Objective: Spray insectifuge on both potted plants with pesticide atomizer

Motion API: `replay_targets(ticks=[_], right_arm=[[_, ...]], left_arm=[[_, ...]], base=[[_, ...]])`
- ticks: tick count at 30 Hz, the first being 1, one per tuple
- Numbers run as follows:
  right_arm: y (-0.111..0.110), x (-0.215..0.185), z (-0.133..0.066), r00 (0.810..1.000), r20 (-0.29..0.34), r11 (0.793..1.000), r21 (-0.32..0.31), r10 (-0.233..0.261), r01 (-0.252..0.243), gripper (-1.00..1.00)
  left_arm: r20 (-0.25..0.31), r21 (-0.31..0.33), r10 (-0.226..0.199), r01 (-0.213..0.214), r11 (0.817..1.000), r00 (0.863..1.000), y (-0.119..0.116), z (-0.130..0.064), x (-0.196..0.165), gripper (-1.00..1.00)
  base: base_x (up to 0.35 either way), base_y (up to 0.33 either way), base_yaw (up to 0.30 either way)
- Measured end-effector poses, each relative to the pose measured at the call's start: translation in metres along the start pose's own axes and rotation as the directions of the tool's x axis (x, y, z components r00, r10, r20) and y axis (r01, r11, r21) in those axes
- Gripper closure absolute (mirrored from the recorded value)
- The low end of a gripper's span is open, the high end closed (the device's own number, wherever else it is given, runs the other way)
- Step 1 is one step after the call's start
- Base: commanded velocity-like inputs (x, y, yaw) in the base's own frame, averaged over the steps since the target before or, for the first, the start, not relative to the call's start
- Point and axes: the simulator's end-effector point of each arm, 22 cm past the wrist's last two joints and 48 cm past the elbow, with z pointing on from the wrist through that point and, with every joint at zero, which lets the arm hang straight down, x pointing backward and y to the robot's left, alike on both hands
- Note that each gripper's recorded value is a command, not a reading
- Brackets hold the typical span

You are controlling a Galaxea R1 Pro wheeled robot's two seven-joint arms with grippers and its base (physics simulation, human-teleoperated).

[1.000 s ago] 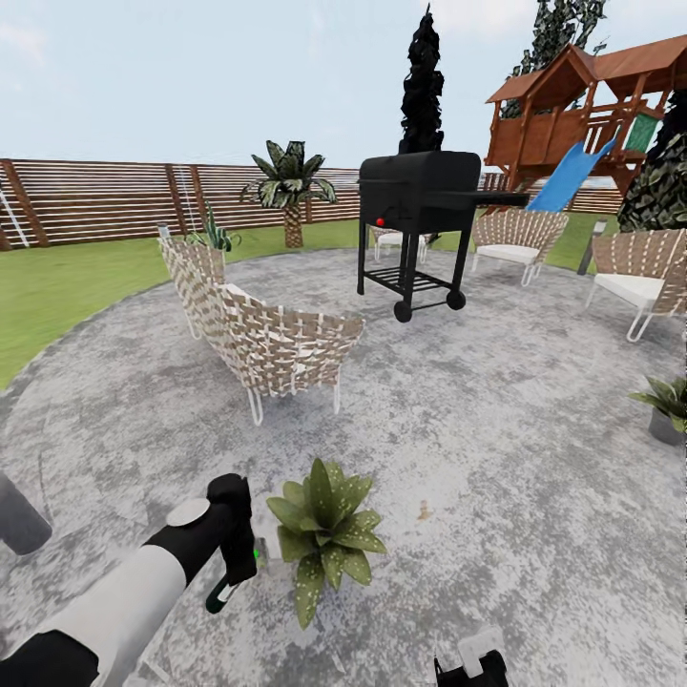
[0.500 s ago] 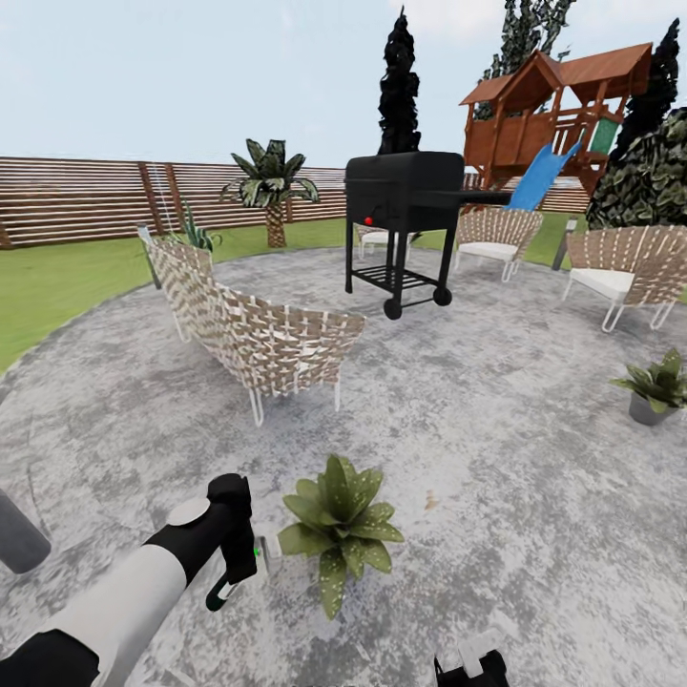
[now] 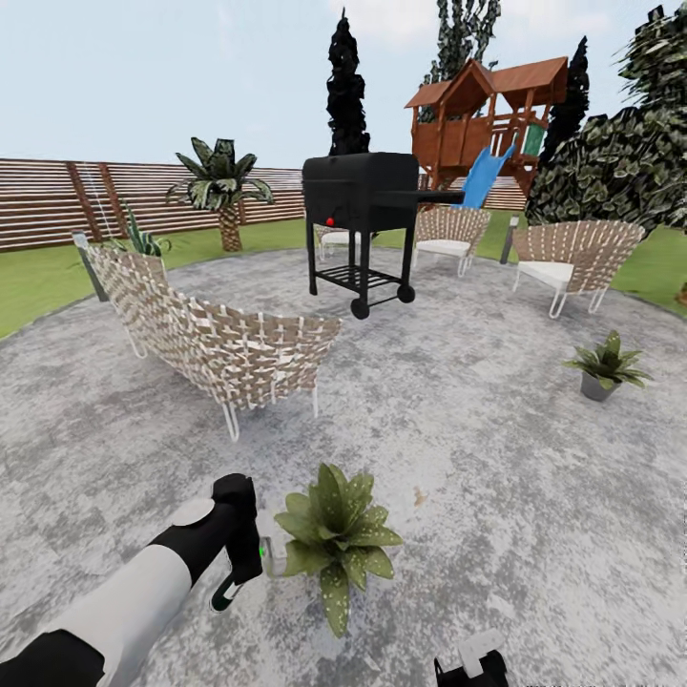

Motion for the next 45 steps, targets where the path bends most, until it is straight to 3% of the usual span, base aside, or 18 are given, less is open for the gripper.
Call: replay_targets(ticks=[5, 11, 16, 19, 22, 25, 30, 38, 45], right_arm=[[0.0, 0.0, 0.0, 1.0, 0.0, 1.0, 0.0, 0.0, 0.0, -1.0], [0.0, 0.0, 0.0, 1.0, 0.0, 1.0, 0.0, 0.0, 0.0, -1.0], [0.0, 0.0, 0.0, 1.0, -0.001, 1.0, 0.0, 0.0, 0.0, -1.0], [0.001, 0.0, 0.0, 1.0, -0.001, 1.0, -0.001, 0.0, 0.0, -1.0], [0.001, 0.0, 0.0, 1.0, -0.001, 1.0, -0.002, 0.001, -0.001, -1.0], [0.001, 0.0, 0.0, 1.0, -0.001, 1.0, -0.002, 0.001, -0.001, -1.0], [0.001, 0.0, 0.0, 1.0, -0.001, 1.0, -0.002, 0.001, -0.001, -1.0], [0.001, 0.0, 0.0, 1.0, -0.001, 1.0, -0.002, 0.001, -0.001, -1.0], [0.001, 0.0, 0.0, 1.0, -0.001, 1.0, -0.002, 0.001, -0.001, -1.0]], left_arm=[[0.021, 0.007, 0.022, -0.022, 1.0, 1.0, -0.008, -0.002, -0.018, 1.0], [0.009, 0.012, 0.027, -0.027, 1.0, 1.0, -0.01, 0.002, -0.012, 1.0], [-0.025, 0.014, 0.001, 0.0, 1.0, 1.0, -0.002, 0.008, 0.015, 1.0], [-0.045, -0.019, -0.022, 0.021, 1.0, 0.999, 0.012, 0.009, 0.034, 1.0], [-0.044, -0.032, -0.023, 0.022, 0.999, 0.999, 0.015, 0.009, 0.033, 1.0], [-0.034, -0.028, -0.016, 0.015, 1.0, 0.999, 0.011, 0.01, 0.026, 1.0], [-0.045, -0.016, -0.009, 0.008, 1.0, 0.999, -0.006, 0.027, 0.029, 1.0], [-0.009, -0.024, 0.017, -0.017, 1.0, 1.0, -0.015, 0.025, 0.001, 1.0], [-0.066, -0.038, -0.039, 0.037, 0.999, 0.997, 0.006, 0.029, 0.054, 1.0]], base=[[0.013, 0.013, -0.029], [0.0, 0.0, -0.001], [0.0, 0.0, 0.0], [0.0, 0.0, 0.0], [0.0, 0.0, 0.0], [0.0, 0.0, 0.0], [0.0, 0.0, 0.0], [0.0, 0.0, 0.0], [0.0, 0.0, 0.0]])
